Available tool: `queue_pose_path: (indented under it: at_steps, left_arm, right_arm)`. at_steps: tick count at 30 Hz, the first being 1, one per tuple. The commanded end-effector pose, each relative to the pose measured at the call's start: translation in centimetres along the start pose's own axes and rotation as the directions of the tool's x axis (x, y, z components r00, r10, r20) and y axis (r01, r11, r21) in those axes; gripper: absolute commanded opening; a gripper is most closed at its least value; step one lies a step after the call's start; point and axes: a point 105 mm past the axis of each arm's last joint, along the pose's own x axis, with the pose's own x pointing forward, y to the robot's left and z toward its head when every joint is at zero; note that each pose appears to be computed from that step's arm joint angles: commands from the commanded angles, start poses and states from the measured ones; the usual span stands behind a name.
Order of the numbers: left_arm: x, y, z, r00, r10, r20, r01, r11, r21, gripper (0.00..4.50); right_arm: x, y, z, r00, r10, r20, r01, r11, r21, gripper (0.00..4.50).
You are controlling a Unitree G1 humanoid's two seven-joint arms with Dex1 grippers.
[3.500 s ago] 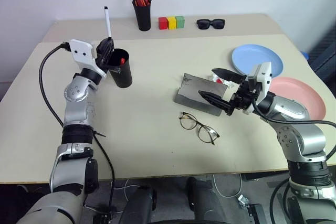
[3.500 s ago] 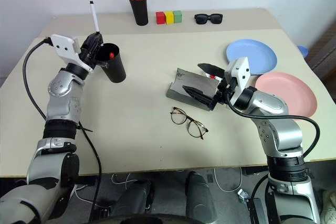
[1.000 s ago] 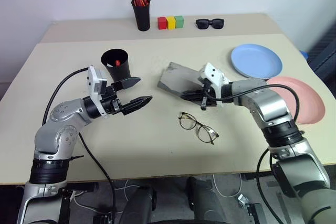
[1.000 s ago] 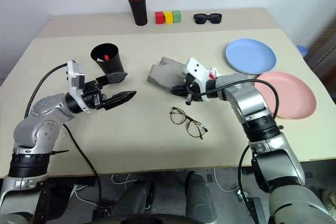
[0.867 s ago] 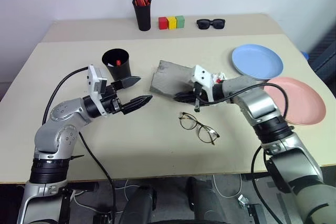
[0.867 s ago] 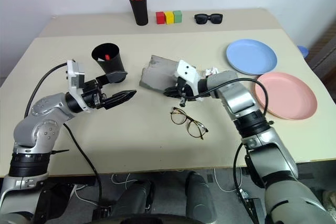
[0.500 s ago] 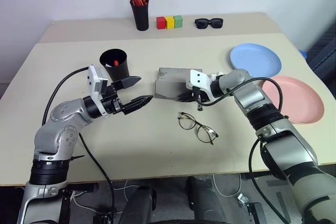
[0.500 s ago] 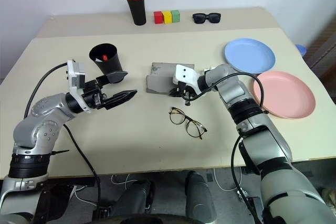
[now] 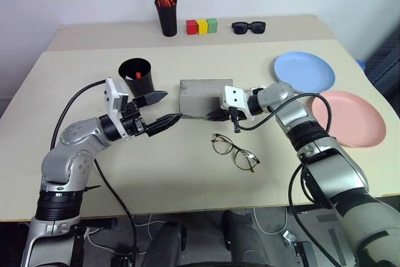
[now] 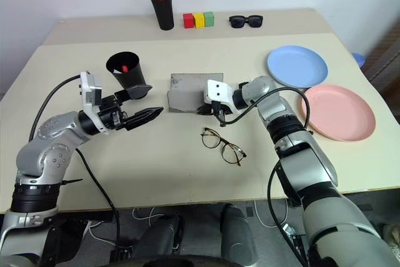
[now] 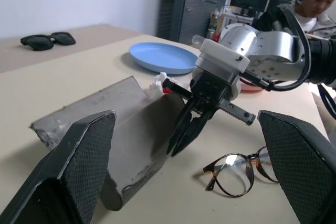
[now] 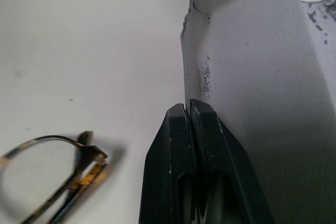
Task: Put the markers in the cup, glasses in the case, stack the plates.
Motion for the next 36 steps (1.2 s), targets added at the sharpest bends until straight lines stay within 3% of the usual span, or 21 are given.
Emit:
queue_pose_path:
  at_steps: [1, 8, 11, 14, 18, 20, 24, 27, 36]
  left_arm:
    - [0.1, -0.1, 0.9, 1.000, -0.008, 0.019, 0.007, 0.999, 0.042, 4.50]
    - [0.2, -0.1, 0.9, 1.000, -0.010, 0.020, 0.009, 0.999, 0.038, 4.50]
    - [0.0, -0.2, 0.9, 1.000, -0.011, 0.021, 0.010, 0.999, 0.035, 4.50]
    - [-0.3, 0.0, 0.8, 1.000, -0.009, 0.011, 0.008, 0.999, 0.037, 4.50]
    - [0.1, -0.4, 0.7, 0.998, -0.054, -0.011, 0.055, 0.998, 0.039, 4.50]
    - [1.0, -1.2, 0.2, 0.991, -0.129, -0.043, 0.131, 0.990, 0.043, 4.50]
    - [3.7, -2.7, -1.1, 0.951, -0.289, -0.106, 0.296, 0.954, 0.056, 4.50]
    - [6.1, -3.6, -1.9, 0.911, -0.390, -0.132, 0.402, 0.912, 0.084, 4.50]
    - [11.2, -4.7, -4.8, 0.723, -0.599, -0.344, 0.681, 0.700, 0.216, 4.50]
  right_arm:
    - [-0.9, -0.9, 1.7, 0.998, -0.009, 0.056, 0.013, 0.998, -0.058, 0.87]
    - [-1.6, -2.2, 2.6, 0.991, -0.095, 0.090, 0.103, 0.990, -0.096, 4.47]
    - [-3.0, -4.3, 4.2, 0.955, -0.231, 0.188, 0.238, 0.971, -0.017, 4.47]
    - [-5.4, -5.7, 5.5, 0.891, -0.340, 0.302, 0.304, 0.939, 0.160, 4.47]
    - [-9.7, -5.7, 6.4, 0.750, -0.480, 0.455, 0.340, 0.870, 0.358, 4.47]
    - [-12.2, -4.0, 6.3, 0.684, -0.515, 0.516, 0.302, 0.845, 0.442, 4.47]
    - [-13.9, 1.6, 4.4, 0.734, -0.508, 0.452, 0.293, 0.836, 0.465, 4.47]
    - [-15.2, 4.0, 3.3, 0.726, -0.572, 0.382, 0.360, 0.789, 0.497, 4.47]
    - [-16.1, 6.5, 3.3, 0.666, -0.688, 0.288, 0.472, 0.688, 0.551, 4.47]
